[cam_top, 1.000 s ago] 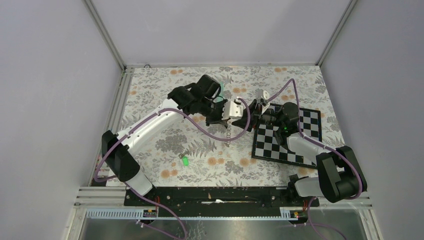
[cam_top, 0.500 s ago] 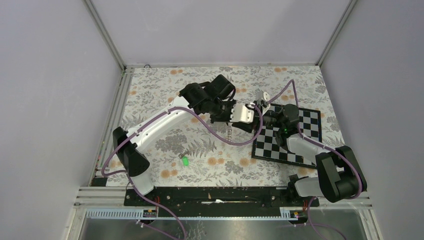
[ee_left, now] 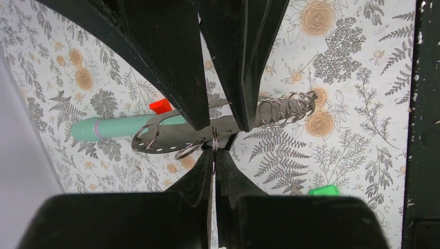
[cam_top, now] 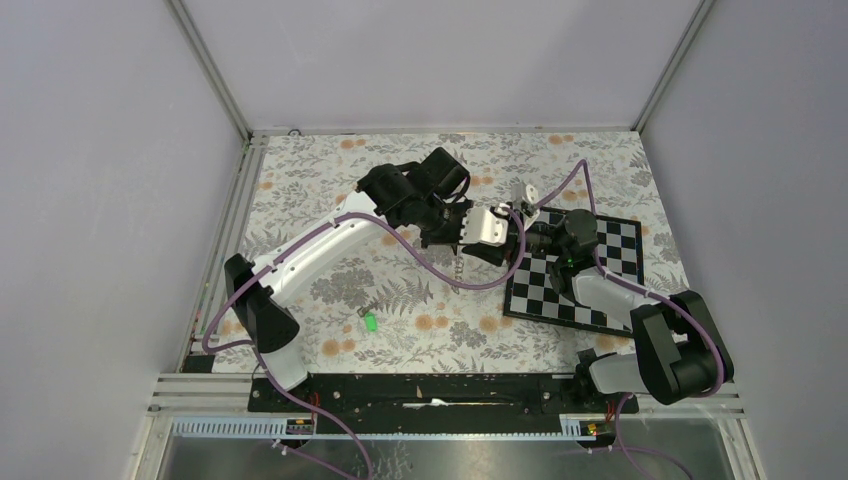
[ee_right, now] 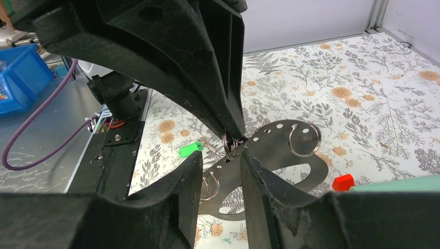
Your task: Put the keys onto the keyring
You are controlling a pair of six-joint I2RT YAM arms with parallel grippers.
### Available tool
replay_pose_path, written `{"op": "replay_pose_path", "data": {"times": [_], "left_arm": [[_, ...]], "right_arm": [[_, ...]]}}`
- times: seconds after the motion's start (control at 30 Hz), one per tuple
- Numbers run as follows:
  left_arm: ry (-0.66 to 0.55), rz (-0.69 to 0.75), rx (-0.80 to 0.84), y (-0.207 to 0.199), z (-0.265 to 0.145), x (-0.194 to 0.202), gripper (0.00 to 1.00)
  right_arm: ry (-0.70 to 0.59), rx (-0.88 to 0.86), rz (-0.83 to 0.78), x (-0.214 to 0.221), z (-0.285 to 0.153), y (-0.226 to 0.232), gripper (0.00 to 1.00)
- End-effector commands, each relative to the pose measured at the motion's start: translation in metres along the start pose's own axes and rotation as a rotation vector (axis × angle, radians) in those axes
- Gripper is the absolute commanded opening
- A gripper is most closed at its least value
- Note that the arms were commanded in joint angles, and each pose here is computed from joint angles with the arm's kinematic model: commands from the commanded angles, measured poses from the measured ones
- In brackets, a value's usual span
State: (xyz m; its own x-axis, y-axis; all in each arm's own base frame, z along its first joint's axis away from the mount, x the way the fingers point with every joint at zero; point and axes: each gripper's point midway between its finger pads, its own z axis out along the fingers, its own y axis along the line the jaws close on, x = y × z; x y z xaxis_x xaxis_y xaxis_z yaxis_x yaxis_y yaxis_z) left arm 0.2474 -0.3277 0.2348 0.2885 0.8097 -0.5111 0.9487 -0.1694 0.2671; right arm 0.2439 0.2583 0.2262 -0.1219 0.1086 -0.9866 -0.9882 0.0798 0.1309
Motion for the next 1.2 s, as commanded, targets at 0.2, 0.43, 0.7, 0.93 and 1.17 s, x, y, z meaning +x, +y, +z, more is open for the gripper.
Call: {"op": "replay_pose_path", "data": {"times": [0.2, 0.43, 0.7, 0.93, 1.17], "left_arm": [[-0.109, 0.001, 0.002, 0.003, -0.011, -0.028, 0.00], [-0.116, -0.005, 0.015, 0.002, -0.008, -0.030, 0.00], [-0.113, -0.013, 0.028, 0.000, -0.004, -0.029, 0.00], [-0.120, -0.031, 0.035, 0.001, -0.001, -0.026, 0.00], [-0.175, -0.093, 0.071, 0.003, -0.006, -0.020, 0.04]], "right_arm": [[-0.026, -0.026, -0.067, -0.010, 0.006, 0.006, 0.33], [-0.021, -0.030, -0.064, -0.008, 0.007, 0.007, 0.23], [-0.017, -0.032, -0.061, -0.007, 0.008, 0.007, 0.12], [-0.022, -0.024, -0.069, -0.009, 0.008, 0.007, 0.00], [-0.028, -0.004, -0.082, -0.013, 0.007, 0.004, 0.00]]}}
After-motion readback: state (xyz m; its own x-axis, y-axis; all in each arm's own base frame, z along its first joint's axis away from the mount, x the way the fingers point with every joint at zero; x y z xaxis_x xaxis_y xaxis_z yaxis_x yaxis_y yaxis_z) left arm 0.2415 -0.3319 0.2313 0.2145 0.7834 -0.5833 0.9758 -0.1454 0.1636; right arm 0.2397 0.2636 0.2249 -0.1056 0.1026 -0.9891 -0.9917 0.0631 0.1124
